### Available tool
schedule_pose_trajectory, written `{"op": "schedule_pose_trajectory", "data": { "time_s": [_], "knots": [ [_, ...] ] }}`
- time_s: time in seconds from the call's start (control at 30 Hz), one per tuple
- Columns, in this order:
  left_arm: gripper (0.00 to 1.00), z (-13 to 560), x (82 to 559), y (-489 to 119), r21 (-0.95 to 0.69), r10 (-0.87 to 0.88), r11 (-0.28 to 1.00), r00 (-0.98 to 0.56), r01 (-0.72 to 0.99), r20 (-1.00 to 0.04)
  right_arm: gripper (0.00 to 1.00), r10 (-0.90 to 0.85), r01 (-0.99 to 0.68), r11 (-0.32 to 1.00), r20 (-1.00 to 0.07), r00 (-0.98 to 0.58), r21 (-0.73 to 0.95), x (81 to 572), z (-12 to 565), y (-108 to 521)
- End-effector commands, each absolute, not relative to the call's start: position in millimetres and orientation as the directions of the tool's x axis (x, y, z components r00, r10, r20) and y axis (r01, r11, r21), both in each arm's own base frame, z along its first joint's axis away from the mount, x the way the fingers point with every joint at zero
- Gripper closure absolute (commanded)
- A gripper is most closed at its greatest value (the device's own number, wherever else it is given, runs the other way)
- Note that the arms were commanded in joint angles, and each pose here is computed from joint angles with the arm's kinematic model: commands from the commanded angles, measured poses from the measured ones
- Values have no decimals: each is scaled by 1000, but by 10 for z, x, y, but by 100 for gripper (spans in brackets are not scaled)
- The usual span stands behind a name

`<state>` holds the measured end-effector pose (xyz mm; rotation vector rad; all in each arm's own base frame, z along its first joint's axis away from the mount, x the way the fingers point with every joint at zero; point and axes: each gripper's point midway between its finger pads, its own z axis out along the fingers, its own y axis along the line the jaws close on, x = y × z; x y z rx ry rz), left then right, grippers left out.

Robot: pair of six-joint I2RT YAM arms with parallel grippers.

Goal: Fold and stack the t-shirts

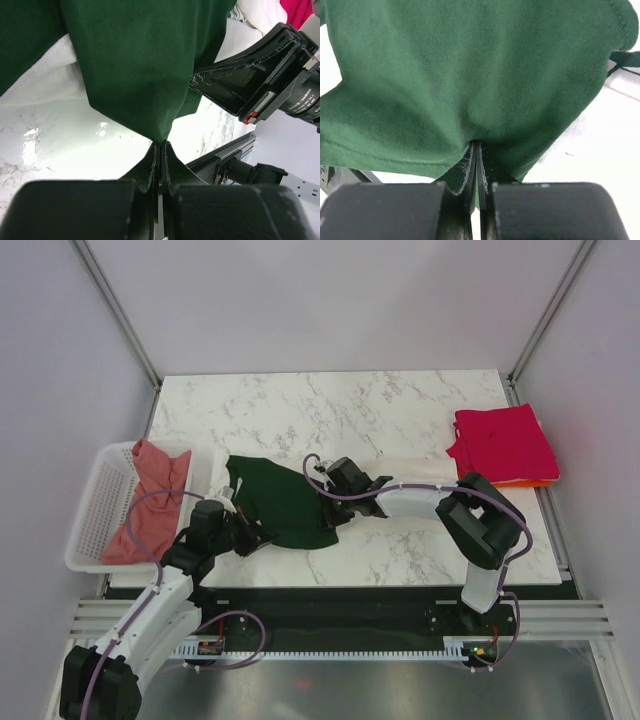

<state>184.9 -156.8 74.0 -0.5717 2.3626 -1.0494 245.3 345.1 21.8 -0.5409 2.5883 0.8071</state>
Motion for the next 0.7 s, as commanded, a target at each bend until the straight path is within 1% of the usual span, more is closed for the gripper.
{"op": "schedule_pose_trajectory", "data": {
  "time_s": [0.0, 0.03, 0.07, 0.13, 0.17, 0.27, 0.47, 0.5, 0.53, 0.67],
  "knots": [
    [98, 1038, 1992, -1673, -811, -558, 573, -782, -121, -277, 93, -233, -458, 757, -463, -855, 465, 2508, 312, 3504],
    [98, 1095, 2026, -1683, -815, -559, 569, -778, -111, -285, 92, -238, -470, 751, -474, -848, 463, 2509, 363, 3510],
    [98, 1109, 2045, -1687, -814, -560, 570, -778, -111, -286, 87, -239, -475, 748, -480, -844, 464, 2510, 396, 3513],
    [98, 1147, 2104, -1699, -813, -560, 572, -776, -108, -291, 80, -245, -496, 737, -502, -830, 459, 2507, 508, 3495],
    [98, 1148, 2128, -1694, -810, -562, 576, -772, -109, -296, 74, -247, -505, 732, -512, -823, 458, 2502, 557, 3496],
    [98, 1134, 2238, -1708, -804, -566, 583, -768, -115, -301, 66, -243, -519, 730, -541, -805, 445, 2492, 722, 3432],
    [98, 981, 2435, -1731, -761, -555, 623, -787, -180, -268, 55, -253, -542, 734, -575, -778, 410, 2412, 933, 3267],
    [98, 999, 2473, -1743, -760, -556, 623, -788, -184, -265, 53, -258, -549, 730, -580, -773, 407, 2379, 945, 3231],
    [98, 926, 2489, -1749, -749, -556, 628, -795, -211, -242, 48, -266, -556, 728, -582, -769, 402, 2359, 942, 3210],
    [98, 858, 2553, -1774, -733, -558, 633, -804, -252, -206, 44, -319, -598, 709, -586, -745, 374, 2270, 868, 3120]
  ]
}}
